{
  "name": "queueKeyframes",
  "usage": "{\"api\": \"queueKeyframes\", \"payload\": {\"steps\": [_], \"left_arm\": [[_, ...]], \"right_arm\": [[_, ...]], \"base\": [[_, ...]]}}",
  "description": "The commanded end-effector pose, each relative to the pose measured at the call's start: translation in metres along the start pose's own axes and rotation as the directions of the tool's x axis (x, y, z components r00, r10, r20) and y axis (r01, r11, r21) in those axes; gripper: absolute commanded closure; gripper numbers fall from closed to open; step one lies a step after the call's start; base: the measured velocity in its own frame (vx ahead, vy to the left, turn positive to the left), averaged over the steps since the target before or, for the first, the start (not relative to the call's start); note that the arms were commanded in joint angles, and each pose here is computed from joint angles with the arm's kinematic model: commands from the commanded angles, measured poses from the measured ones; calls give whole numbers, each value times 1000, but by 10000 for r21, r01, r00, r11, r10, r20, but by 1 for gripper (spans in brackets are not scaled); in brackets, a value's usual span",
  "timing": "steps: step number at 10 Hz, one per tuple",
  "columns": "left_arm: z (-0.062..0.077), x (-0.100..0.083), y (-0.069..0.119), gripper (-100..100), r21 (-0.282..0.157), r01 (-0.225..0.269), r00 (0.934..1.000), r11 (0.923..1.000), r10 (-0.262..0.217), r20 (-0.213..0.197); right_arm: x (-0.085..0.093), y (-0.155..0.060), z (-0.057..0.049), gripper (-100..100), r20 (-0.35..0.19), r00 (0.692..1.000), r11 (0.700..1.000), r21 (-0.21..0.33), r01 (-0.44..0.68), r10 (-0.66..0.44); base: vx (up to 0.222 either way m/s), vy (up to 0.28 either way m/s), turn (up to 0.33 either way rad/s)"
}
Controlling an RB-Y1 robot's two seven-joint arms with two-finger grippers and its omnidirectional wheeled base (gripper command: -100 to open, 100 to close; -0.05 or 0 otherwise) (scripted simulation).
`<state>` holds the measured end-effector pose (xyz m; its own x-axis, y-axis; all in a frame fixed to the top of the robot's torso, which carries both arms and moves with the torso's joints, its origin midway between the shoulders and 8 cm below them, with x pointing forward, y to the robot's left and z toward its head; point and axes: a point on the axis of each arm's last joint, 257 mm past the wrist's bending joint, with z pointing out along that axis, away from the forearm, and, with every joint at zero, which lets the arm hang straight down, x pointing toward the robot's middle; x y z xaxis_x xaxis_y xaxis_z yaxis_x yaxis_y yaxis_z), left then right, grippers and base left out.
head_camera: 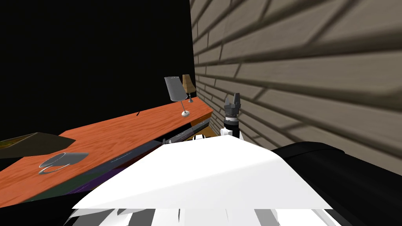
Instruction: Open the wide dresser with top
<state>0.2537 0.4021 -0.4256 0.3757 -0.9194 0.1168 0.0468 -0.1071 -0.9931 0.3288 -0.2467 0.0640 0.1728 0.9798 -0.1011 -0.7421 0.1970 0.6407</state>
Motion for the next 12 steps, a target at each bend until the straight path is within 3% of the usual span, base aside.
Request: {"api": "queueKeyframes", "payload": {"steps": [1, 3, 5, 9, 11, 12], "left_arm": [[16, -14, -10, -100, 48, -352, 9993, 9994, 353, -151], [22, -4, -7, -100, -55, -47, 10000, 10000, 47, -56], [35, -6, -11, -100, -94, -62, 9999, 9999, 61, -86], [27, 31, 5, -100, -297, 986, 9948, 9947, -978, 288], [27, 30, 4, -100, -303, 980, 9949, 9947, -971, 287], [36, 29, 1, -100, -305, 999, 9947, 9945, -990, 291]], "right_arm": [[0, 0, 0, 0, 0, 10000, 10000, 0, 0, 0], [0, 0, 0, 0, 0, 10000, 10000, 0, 0, 0], [0, 0, 0, 0, 0, 10000, 10000, 0, 1, -1], [0, 0, 0, 0, 0, 10000, 10000, 0, 0, 0], [0, 0, 0, 0, 0, 10000, 10000, 0, 0, 0], [0, 0, 0, 0, 0, 10000, 10000, 0, 0, 0]], "base": [[34, -2, -7], [66, -9, -8], [79, 2, -9], [39, -3, -3], [0, 0, 0], [54, 9, 2]]}}
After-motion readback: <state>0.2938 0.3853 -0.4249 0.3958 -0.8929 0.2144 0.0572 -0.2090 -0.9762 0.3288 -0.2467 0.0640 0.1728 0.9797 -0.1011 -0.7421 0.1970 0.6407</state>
